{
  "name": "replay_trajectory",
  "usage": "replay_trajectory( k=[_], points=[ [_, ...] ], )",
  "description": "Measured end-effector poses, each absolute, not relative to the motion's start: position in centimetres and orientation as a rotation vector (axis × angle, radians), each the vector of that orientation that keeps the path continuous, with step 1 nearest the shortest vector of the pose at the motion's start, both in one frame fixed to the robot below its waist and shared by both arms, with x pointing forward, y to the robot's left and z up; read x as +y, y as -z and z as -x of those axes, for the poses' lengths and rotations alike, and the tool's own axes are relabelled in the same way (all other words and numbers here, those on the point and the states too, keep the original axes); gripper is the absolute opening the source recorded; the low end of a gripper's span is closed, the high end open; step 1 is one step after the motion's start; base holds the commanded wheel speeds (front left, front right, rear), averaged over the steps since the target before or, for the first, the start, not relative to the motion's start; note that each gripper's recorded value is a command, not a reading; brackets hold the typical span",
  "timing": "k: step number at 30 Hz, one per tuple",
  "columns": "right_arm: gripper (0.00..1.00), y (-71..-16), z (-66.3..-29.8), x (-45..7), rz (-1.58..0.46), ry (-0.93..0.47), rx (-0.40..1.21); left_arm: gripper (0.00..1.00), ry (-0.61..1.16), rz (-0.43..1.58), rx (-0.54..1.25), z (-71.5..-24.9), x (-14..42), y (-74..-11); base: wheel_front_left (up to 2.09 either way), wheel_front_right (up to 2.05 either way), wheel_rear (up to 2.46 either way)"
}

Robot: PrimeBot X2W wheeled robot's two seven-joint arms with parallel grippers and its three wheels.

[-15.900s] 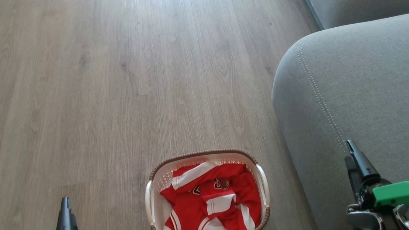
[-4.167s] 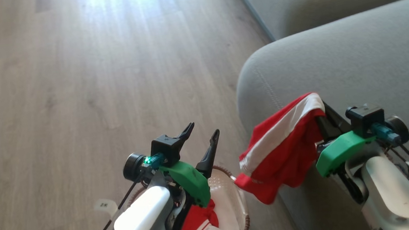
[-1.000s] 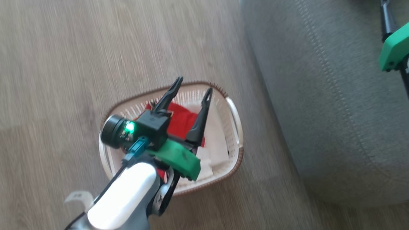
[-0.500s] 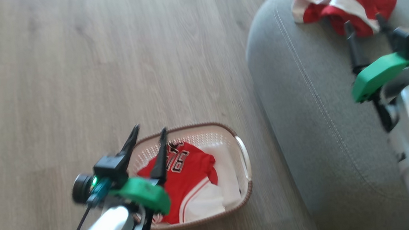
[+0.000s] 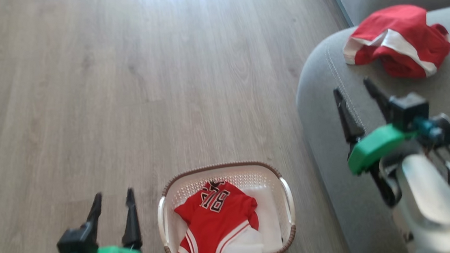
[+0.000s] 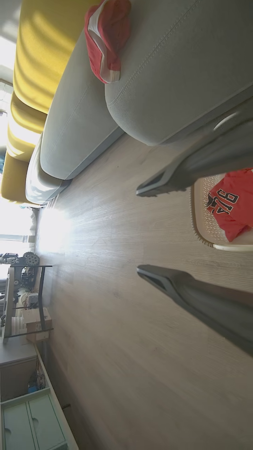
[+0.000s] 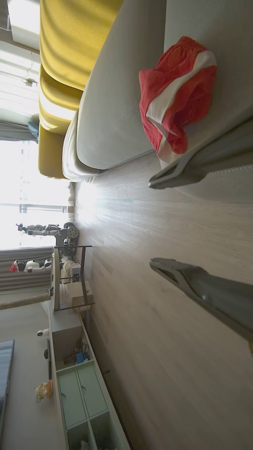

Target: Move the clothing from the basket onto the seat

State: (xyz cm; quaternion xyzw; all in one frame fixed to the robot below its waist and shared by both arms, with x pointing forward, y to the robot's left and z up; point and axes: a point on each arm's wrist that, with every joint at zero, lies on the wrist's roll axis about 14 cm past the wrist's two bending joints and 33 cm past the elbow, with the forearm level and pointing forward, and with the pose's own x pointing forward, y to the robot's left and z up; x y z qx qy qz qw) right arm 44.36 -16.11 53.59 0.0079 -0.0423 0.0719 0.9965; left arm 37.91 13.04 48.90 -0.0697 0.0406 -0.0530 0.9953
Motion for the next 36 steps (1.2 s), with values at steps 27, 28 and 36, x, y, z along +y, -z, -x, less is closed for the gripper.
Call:
replay_trajectory(
  k=[27, 28, 36],
  points=[
    [1.0, -50.1, -36.8, -14.0, -0.174, -0.175, -0.044, 1.0, -0.085, 0.14, 0.082, -32.0, 19.4, -47.5, 0.0, 0.0, 0.0],
    [1.0, -50.2, -36.8, -14.0, -0.176, -0.174, -0.046, 1.0, -0.085, 0.137, 0.081, -32.1, 19.3, -47.5, 0.0, 0.0, 0.0],
    [1.0, -50.3, -36.8, -14.1, -0.178, -0.17, -0.049, 1.0, -0.089, 0.142, 0.088, -32.0, 19.5, -47.1, 0.0, 0.0, 0.0]
  ],
)
